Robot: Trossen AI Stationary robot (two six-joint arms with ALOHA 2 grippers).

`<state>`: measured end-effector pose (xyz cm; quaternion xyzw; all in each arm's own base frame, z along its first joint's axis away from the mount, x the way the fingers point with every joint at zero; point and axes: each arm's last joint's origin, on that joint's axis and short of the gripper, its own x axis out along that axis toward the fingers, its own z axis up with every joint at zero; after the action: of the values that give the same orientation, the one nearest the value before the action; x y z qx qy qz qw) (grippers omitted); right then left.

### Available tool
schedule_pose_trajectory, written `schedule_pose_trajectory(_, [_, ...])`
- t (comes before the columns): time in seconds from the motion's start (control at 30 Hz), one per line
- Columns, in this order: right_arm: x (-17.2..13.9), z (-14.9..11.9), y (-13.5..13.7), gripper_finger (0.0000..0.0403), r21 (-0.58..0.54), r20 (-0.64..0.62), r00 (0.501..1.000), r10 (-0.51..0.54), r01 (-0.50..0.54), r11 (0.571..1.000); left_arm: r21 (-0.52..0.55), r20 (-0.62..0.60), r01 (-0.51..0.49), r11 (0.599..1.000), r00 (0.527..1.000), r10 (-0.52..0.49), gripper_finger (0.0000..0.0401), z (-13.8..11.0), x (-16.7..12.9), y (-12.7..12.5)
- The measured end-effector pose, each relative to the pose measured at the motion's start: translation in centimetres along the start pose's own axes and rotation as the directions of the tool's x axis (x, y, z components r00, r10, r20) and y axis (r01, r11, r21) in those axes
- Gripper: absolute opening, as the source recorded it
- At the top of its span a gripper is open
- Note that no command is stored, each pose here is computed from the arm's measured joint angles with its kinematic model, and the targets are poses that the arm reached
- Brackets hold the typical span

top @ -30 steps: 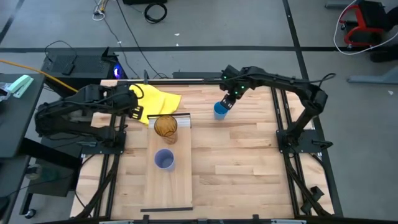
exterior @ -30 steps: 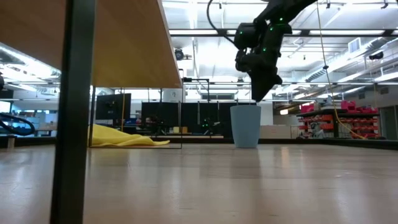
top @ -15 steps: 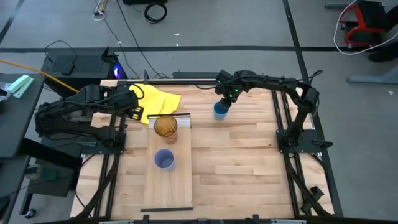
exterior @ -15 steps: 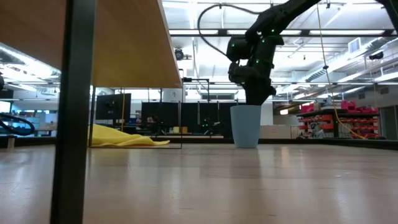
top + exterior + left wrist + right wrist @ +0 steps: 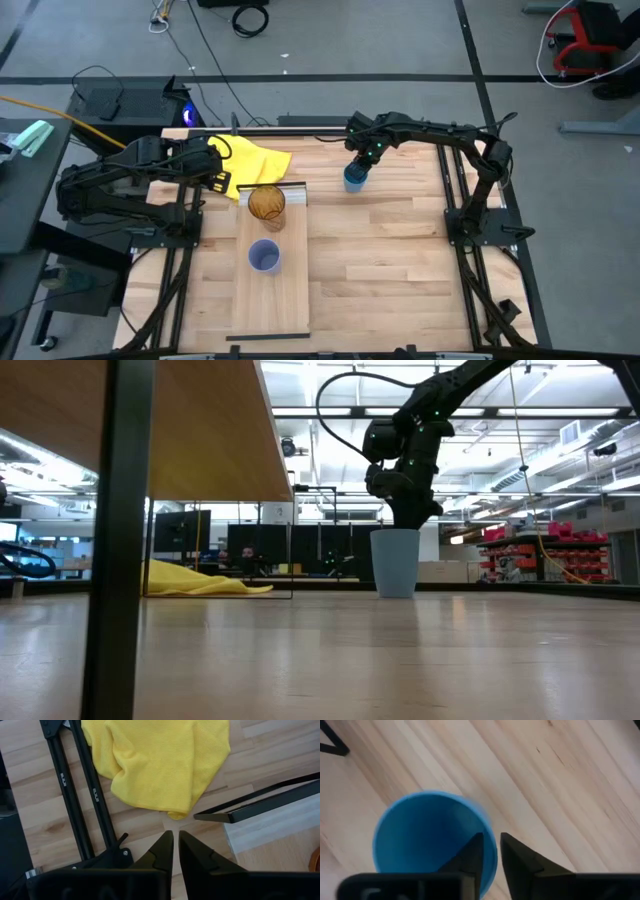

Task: Stack small to large cups/mugs on shelf
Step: Put the blue cup on the shelf

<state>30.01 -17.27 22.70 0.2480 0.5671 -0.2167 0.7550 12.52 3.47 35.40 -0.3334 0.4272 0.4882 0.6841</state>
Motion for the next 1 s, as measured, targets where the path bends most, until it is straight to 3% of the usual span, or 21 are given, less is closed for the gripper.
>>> schedule_pose_trajectory(0.17, [0.0,0.0,0.0,0.0012,-0.003,0.003,1.000,-0.010,0.010,1.000,0.000,0.000,0.000,1.000,1.000,0.000,0.0024,0.0,0.0,0.0])
schedule_pose_trajectory(0.47, [-0.5,-0.2,0.1,0.0006,-0.005,-0.001,1.000,-0.010,0.010,1.000,0.000,0.001,0.000,1.000,1.000,0.000,0.0017,0.0,0.0,0.0])
schedule_pose_trajectory(0.67, [-4.7,-1.1,1.2,0.0005,-0.058,-0.005,1.000,-0.020,0.020,0.998,-0.001,0.002,0.001,1.000,1.000,-0.001,0.0018,0.0,0.0,0.0])
schedule_pose_trajectory(0.83, [-9.2,-2.0,2.7,0.0004,-0.121,0.086,0.995,-0.059,0.069,0.990,-0.004,0.005,0.007,1.000,1.000,-0.007,0.0011,0.1,0.0,-0.1])
schedule_pose_trajectory(1.0, [-12.5,-1.7,3.1,0.0003,-0.116,0.181,0.982,-0.055,0.077,0.990,-0.010,0.015,0.023,1.000,1.000,-0.023,0.0017,0.1,0.0,-0.2])
